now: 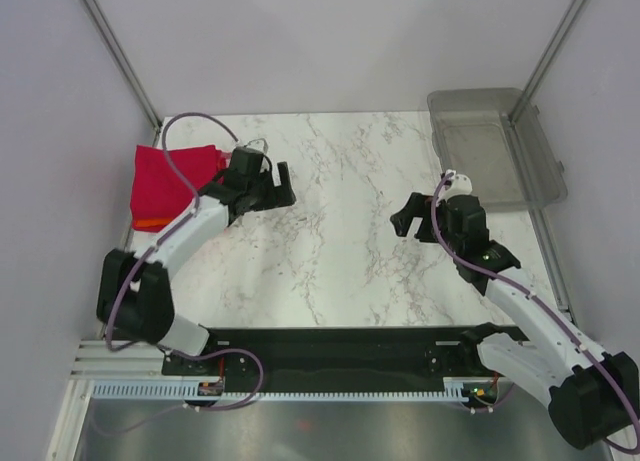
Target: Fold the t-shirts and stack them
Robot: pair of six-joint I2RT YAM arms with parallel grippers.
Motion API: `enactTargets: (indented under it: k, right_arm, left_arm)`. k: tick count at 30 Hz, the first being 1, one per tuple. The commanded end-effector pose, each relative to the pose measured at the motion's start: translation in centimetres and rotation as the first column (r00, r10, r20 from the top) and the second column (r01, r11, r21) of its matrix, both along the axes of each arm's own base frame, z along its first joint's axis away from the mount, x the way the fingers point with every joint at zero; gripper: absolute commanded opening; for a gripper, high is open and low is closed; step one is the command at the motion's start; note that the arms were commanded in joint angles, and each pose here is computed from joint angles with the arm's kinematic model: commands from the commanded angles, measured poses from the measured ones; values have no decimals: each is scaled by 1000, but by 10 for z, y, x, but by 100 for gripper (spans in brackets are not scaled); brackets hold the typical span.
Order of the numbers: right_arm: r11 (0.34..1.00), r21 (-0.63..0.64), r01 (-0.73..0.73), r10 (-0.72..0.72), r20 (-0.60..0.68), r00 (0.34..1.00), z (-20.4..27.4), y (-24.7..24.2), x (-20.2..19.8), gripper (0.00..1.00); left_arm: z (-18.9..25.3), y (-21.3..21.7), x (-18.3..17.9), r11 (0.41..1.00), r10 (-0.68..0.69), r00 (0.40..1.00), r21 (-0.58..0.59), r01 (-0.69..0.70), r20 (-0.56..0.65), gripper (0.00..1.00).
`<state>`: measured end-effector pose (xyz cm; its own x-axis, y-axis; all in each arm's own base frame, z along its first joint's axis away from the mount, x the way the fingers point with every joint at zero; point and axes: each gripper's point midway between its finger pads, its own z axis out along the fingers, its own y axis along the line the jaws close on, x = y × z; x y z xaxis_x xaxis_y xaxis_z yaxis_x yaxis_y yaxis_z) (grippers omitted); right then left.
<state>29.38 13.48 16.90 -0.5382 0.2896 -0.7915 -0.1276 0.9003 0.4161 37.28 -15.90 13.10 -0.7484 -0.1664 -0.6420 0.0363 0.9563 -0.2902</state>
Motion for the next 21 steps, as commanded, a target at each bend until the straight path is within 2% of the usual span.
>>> enactTargets:
  k: [1, 4, 5, 6, 8, 10, 11, 13, 21]
  right_arm:
    - [998, -31, 61, -59, 71, 996, 5, -18, -4, 98]
    - [988, -76, 135, -127, 97, 987, -4, -38, -10, 98]
    - [977, -91, 194, -183, 119, 976, -4, -49, -9, 98]
    - [972, -91, 215, -203, 124, 971, -7, -53, -11, 98]
    - [966, -92, 240, -222, 167, 961, -8, -60, -13, 98]
    - [928, -112, 355, -333, 177, 926, -30, -83, -17, 98]
    - [916, -64, 397, -381, 179, 907, -29, -86, -16, 98]
    - [933, -61, 356, -342, 172, 924, -42, -80, -20, 98]
    - [950, 10, 313, -306, 242, 921, -31, -73, -25, 98]
  left_arm:
    - [26, 6, -21, 996, 78, 991, -57, -72, 110, 100]
    - [28, 11, -50, 990, 86, 980, -123, -64, 182, 100]
    - [8, 15, -61, 990, 88, 979, -122, -66, 183, 100]
    - [21, 22, -67, 987, 103, 962, -143, -68, 253, 100]
    - [2, 32, -83, 989, 107, 959, -124, -76, 264, 100]
    - [11, 39, -89, 989, 108, 933, -128, -67, 342, 100]
    - [-3, 44, -96, 991, 103, 936, -111, -69, 338, 100]
    - [0, 53, -98, 991, 120, 917, -99, -89, 381, 100]
    - [-2, 52, -105, 989, 119, 908, -129, -72, 401, 100]
